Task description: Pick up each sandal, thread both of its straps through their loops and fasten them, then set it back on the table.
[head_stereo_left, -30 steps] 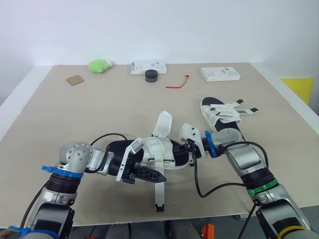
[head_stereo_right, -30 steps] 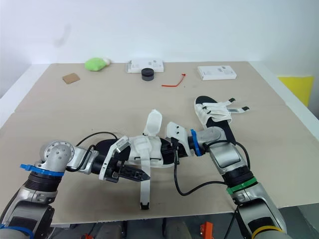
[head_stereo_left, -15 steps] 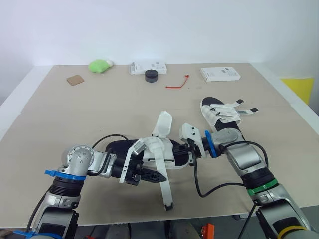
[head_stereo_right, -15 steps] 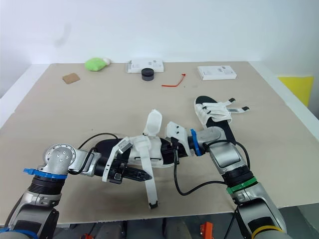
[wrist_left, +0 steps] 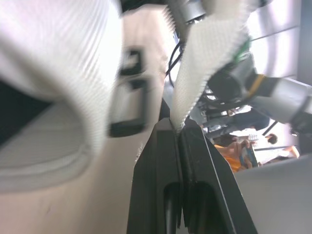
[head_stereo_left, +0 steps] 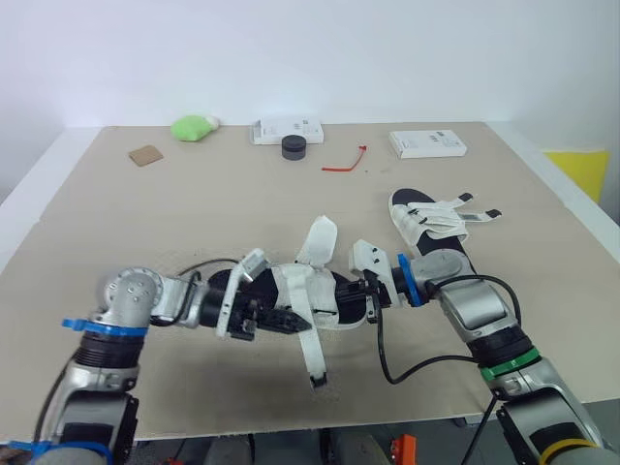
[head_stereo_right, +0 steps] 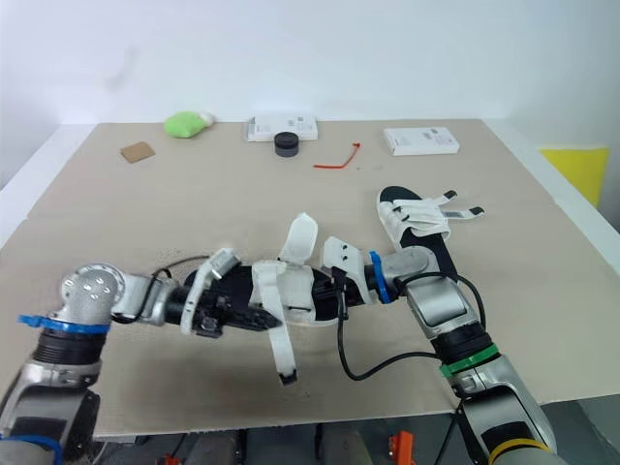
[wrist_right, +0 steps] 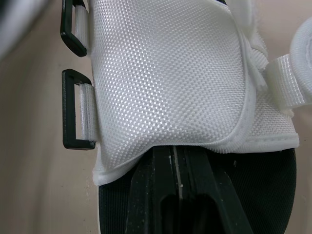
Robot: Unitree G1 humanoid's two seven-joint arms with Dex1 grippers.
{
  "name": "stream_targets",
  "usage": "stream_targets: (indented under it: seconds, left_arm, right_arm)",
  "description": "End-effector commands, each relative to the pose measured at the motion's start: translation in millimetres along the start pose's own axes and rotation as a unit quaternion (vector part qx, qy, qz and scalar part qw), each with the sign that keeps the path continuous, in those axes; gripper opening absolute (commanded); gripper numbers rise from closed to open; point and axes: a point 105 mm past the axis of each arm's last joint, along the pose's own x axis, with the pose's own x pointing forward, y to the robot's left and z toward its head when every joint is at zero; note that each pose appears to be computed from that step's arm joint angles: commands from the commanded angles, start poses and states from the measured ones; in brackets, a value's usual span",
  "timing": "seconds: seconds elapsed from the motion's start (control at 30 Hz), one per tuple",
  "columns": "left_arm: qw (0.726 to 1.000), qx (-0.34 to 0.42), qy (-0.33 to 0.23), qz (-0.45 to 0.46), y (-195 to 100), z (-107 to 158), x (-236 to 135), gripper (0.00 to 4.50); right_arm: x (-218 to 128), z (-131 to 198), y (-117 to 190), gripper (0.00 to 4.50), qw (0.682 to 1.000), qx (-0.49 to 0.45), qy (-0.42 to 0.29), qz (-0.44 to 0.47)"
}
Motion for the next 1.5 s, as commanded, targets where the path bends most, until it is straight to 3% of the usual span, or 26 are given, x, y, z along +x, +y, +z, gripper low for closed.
stream_targets:
  seconds: [0.03, 0.23, 0.63, 0.77, 1.5]
  left_arm:
    - [0.998, 0.049, -0.010, -0.041, -21, 15, -11, 0.03]
    - [0.996, 0.057, -0.026, -0.071, -25, 44, -27, 0.03]
    - [0.996, 0.081, 0.024, -0.037, 16, 74, -32, 0.03]
    - [0.996, 0.072, 0.002, -0.045, 15, 91, -27, 0.03]
    - [0.999, 0.028, 0.038, -0.026, 29, 70, -31, 0.03]
  right_arm:
    - [11, -18, 7, 0.00, 0.999, 0.025, 0.028, 0.023]
    - [15, -17, 6, 0.00, 0.999, 0.020, 0.028, 0.027]
    - [16, -17, 9, 0.00, 0.999, 0.022, 0.025, 0.028]
    - [16, -18, 9, 0.00, 0.999, 0.025, 0.023, 0.025]
    - [16, -16, 10, 0.00, 0.999, 0.029, 0.019, 0.021]
